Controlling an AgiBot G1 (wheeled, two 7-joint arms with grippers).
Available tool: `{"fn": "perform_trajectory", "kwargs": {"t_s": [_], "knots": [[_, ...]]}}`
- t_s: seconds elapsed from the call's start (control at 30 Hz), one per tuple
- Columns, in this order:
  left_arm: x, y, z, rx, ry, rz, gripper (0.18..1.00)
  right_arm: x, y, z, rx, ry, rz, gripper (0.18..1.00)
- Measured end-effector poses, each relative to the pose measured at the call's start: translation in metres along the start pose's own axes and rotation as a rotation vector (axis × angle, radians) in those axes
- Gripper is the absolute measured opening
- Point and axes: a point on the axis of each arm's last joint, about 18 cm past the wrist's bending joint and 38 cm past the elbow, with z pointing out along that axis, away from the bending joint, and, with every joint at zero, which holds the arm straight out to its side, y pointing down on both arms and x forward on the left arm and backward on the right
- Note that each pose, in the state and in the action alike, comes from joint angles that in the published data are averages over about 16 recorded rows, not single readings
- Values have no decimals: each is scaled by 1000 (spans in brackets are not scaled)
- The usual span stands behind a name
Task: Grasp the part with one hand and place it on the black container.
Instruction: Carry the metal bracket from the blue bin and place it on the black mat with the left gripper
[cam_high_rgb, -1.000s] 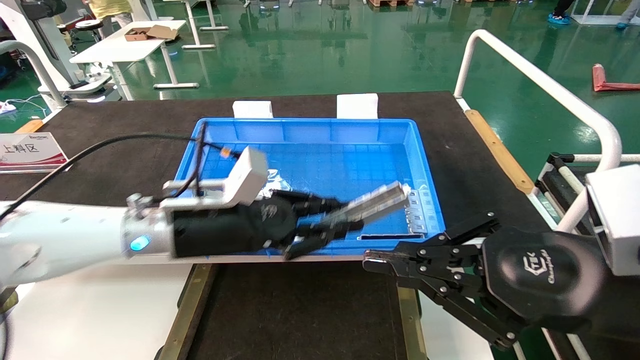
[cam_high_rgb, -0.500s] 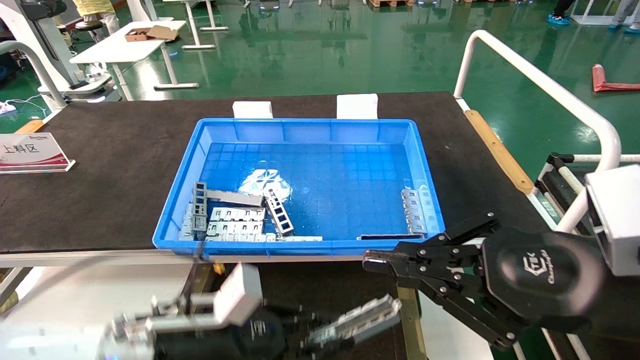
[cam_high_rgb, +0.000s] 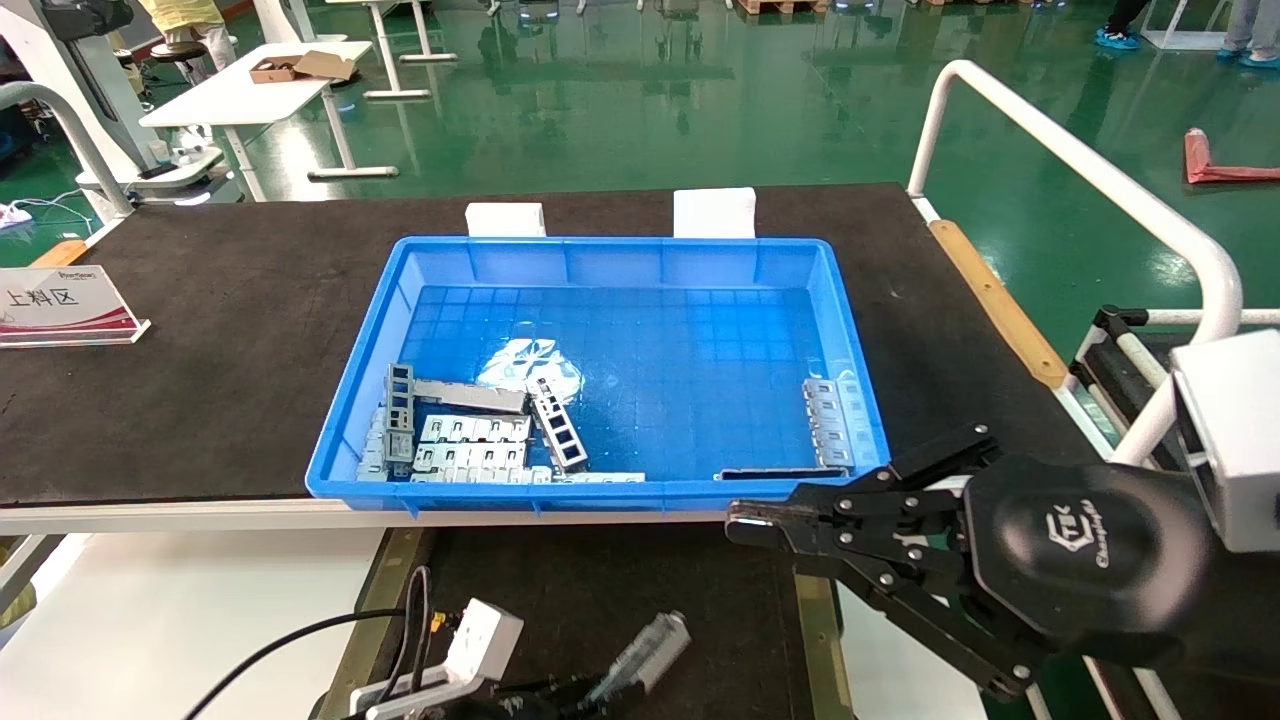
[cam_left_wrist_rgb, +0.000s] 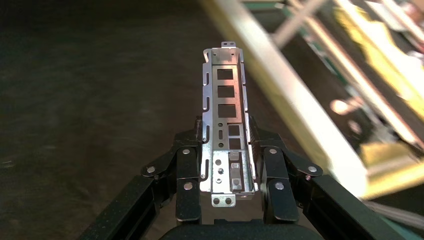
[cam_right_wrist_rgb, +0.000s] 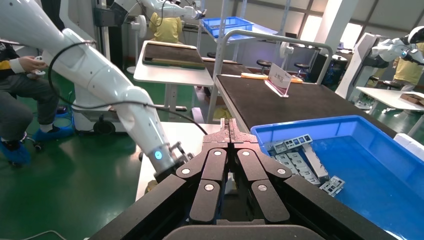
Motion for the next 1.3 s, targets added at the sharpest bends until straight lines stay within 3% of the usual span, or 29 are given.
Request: {"fn": "perform_trajectory", "kwargs": {"t_s": [0.3,0.7,1.3], "knots": [[-12,10,43,79,-166,-154,358,0,0,0,0,0,0,191],[-8,11,85,162,-292,-310,358,0,0,0,0,0,0,191],[-3,25,111,186,-399,-390,358,0,0,0,0,0,0,191]]}}
